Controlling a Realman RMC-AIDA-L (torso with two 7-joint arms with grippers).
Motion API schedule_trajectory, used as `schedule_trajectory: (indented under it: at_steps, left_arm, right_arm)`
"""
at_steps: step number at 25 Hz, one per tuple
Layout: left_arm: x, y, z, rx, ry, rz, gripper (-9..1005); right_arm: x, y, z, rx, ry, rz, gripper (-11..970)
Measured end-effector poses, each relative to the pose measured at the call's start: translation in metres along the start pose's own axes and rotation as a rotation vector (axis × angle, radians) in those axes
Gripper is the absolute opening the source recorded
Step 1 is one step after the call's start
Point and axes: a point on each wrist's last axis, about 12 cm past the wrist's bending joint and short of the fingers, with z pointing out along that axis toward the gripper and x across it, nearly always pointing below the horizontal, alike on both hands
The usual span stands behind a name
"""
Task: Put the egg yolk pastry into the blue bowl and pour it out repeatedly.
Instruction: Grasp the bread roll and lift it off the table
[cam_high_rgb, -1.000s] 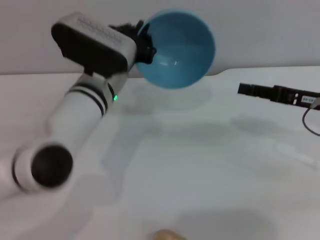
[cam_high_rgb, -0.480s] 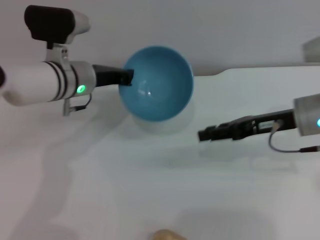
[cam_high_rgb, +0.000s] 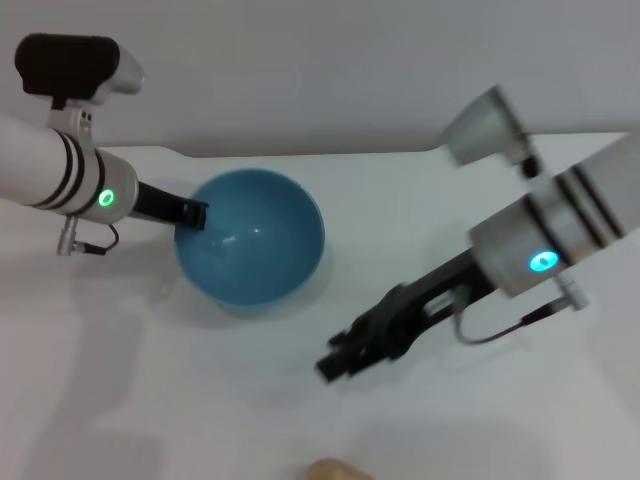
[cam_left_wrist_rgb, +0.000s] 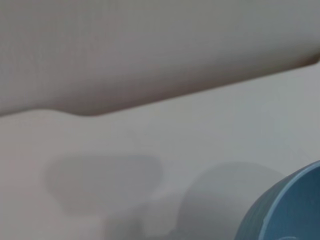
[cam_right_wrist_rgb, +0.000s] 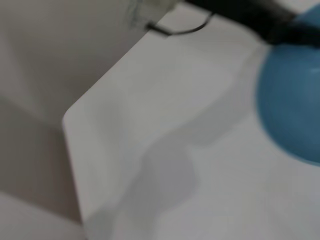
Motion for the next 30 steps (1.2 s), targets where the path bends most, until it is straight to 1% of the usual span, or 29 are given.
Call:
schedule_trajectory:
  at_steps: [4, 9, 11, 14, 20, 30]
  left_arm:
    - [0.004, -0.004, 0.002, 0.012, 0.013, -0.005, 28]
    - [0.004, -0.006, 0.003, 0.016, 0.015, -0.008, 28]
    - [0.002, -0.008, 0.002, 0.023, 0.009, -0.004, 28]
    - [-0.001, -0.011, 0.000, 0.026, -0.003, 0.008, 27]
    - [-0.004, -0.012, -0.001, 0.026, -0.011, 0.013, 27]
    - [-0.006, -0.011, -0.002, 0.025, -0.028, 0.008, 27]
  right_arm:
    - [-0.006, 0.012, 0.035, -0.015, 0.140, -0.099, 422]
    - [0.004, 0.024, 0.074, 0.005, 0.303, -0.203, 422]
    - [0.007, 0.028, 0.082, 0.010, 0.343, -0.215, 422]
    - [0.008, 0.031, 0.086, 0.006, 0.361, -0.216, 422]
    - [0.011, 0.032, 0.086, 0.004, 0.374, -0.185, 422]
    - [0.022, 0.027, 0.077, 0.037, 0.485, -0.121, 423]
